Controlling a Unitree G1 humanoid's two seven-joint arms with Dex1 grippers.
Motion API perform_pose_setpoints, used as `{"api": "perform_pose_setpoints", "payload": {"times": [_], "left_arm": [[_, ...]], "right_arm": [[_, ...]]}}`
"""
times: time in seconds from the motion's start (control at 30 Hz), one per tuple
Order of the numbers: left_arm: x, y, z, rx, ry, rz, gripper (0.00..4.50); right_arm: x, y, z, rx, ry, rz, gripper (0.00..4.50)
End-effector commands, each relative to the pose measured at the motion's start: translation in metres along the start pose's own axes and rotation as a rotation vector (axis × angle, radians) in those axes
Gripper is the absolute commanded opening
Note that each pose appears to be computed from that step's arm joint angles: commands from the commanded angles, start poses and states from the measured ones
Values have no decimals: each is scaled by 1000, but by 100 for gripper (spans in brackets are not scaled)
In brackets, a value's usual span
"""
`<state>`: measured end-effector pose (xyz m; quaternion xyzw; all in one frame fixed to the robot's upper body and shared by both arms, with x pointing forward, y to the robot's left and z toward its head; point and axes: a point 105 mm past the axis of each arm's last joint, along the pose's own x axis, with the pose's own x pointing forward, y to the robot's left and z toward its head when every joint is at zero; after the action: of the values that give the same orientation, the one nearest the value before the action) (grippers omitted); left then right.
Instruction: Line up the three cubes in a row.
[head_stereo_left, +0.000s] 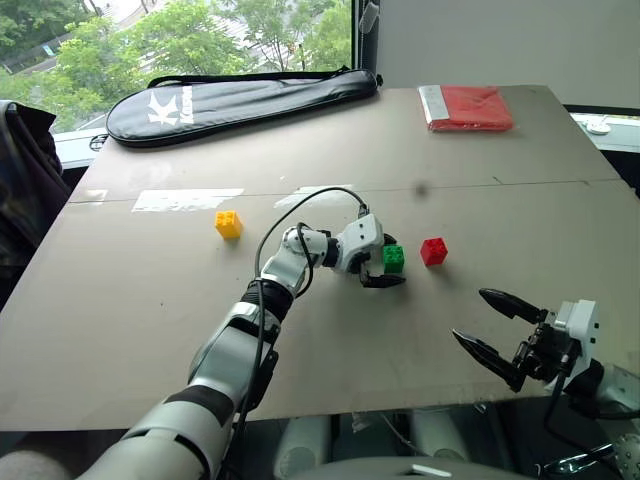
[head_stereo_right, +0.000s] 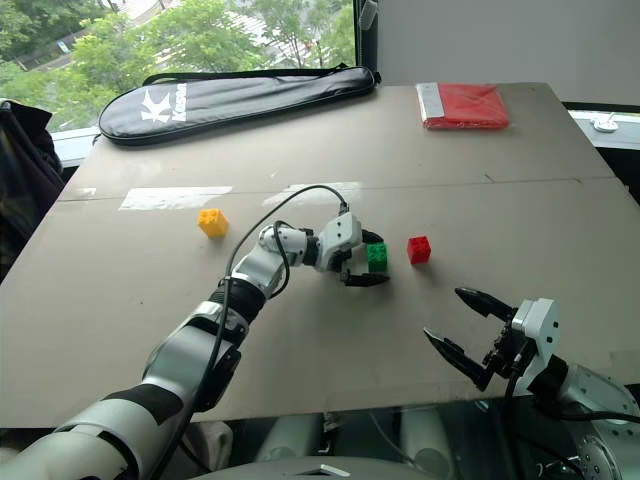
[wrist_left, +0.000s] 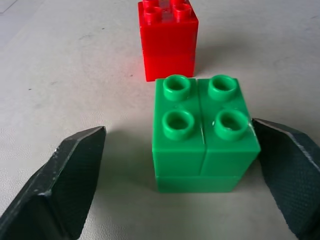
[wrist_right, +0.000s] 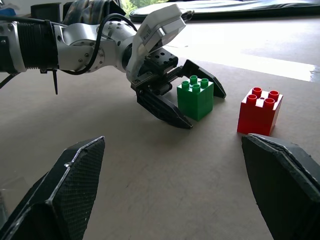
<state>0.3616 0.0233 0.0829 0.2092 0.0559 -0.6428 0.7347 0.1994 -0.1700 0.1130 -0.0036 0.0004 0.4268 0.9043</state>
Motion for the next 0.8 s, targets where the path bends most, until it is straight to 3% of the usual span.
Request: {"api": "perform_pose_setpoints", "payload": {"times": [0.03,0.27,0.47,0.6,0.8], "left_arm": [[-11,1,-7,-4,17,32,446],[-60,-14,20,-27,-176,96,446],[-120,-40,17,-70,-170,304,446],[-161,-24,12,-119,-190,739,446],[-233,-10,-30,-221,-44,1360,446]], "right_arm": [[1,0,13,-36,-32,28,450],[8,1,26,-45,-82,86,450],[19,1,35,-48,-117,142,450],[27,0,37,-51,-125,178,450],[37,2,41,-46,-139,244,450]]}}
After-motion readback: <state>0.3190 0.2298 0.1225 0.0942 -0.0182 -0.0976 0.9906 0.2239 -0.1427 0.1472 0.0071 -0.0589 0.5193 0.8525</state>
